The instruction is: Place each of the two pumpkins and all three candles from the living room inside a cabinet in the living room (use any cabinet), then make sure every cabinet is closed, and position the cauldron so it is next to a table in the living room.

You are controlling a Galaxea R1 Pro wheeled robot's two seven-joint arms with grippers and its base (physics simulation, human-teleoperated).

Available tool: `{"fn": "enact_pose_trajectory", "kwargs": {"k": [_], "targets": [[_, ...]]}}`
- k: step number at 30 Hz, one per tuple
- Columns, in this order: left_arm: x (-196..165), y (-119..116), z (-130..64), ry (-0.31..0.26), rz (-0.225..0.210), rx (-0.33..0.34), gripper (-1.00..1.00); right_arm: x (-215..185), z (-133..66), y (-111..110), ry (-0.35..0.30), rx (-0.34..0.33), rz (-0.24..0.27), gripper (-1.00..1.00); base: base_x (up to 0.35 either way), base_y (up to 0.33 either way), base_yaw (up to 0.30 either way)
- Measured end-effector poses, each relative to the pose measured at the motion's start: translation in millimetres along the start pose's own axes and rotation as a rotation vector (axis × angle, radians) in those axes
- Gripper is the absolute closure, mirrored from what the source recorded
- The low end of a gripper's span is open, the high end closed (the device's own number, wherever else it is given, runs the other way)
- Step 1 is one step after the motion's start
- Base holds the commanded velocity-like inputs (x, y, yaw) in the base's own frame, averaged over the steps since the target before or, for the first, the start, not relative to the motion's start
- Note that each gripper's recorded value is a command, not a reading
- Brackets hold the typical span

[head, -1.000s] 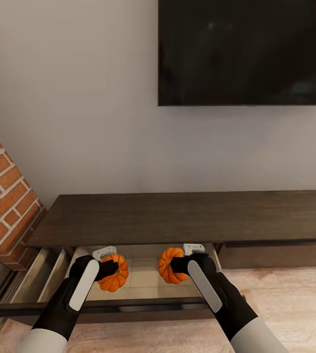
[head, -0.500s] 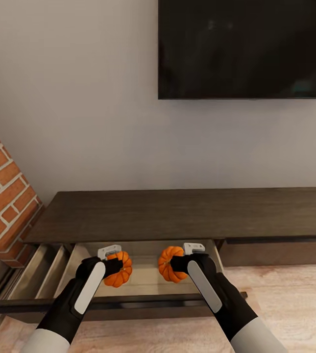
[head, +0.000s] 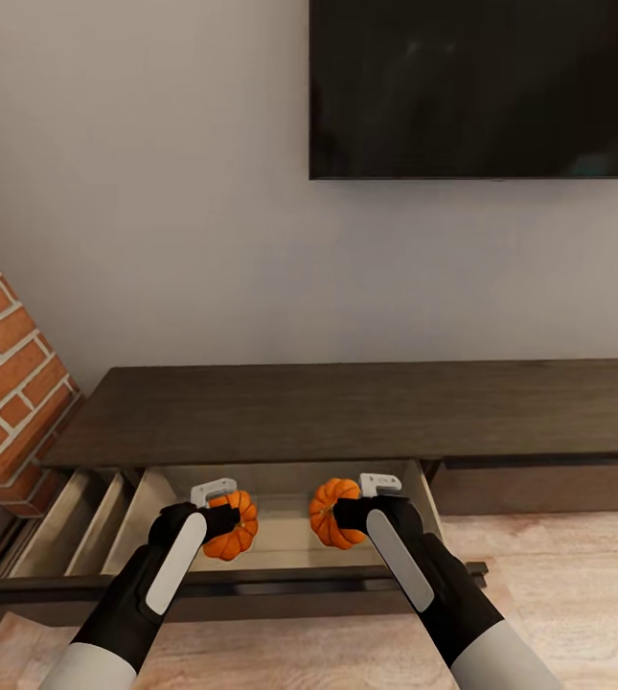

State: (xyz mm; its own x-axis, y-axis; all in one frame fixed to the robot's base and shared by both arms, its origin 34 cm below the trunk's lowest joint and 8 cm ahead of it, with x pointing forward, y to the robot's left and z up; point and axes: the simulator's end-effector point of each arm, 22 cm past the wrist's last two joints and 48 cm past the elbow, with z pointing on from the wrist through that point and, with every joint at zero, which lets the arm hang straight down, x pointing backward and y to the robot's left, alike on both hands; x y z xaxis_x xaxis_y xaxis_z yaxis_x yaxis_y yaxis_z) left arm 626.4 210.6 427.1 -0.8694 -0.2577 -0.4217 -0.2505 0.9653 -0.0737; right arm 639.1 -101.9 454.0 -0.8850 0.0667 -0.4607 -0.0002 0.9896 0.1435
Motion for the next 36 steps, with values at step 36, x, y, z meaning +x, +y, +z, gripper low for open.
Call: {"fn": "enact_pose_trajectory", "kwargs": {"k": [36], "targets": [[3, 2, 12.8, -0.034, -0.022, -0.001, 1.0, 6, 11.6, 0, -0.022, -0.003, 0.007, 1.0, 0.027, 0.012, 0.0]]}}
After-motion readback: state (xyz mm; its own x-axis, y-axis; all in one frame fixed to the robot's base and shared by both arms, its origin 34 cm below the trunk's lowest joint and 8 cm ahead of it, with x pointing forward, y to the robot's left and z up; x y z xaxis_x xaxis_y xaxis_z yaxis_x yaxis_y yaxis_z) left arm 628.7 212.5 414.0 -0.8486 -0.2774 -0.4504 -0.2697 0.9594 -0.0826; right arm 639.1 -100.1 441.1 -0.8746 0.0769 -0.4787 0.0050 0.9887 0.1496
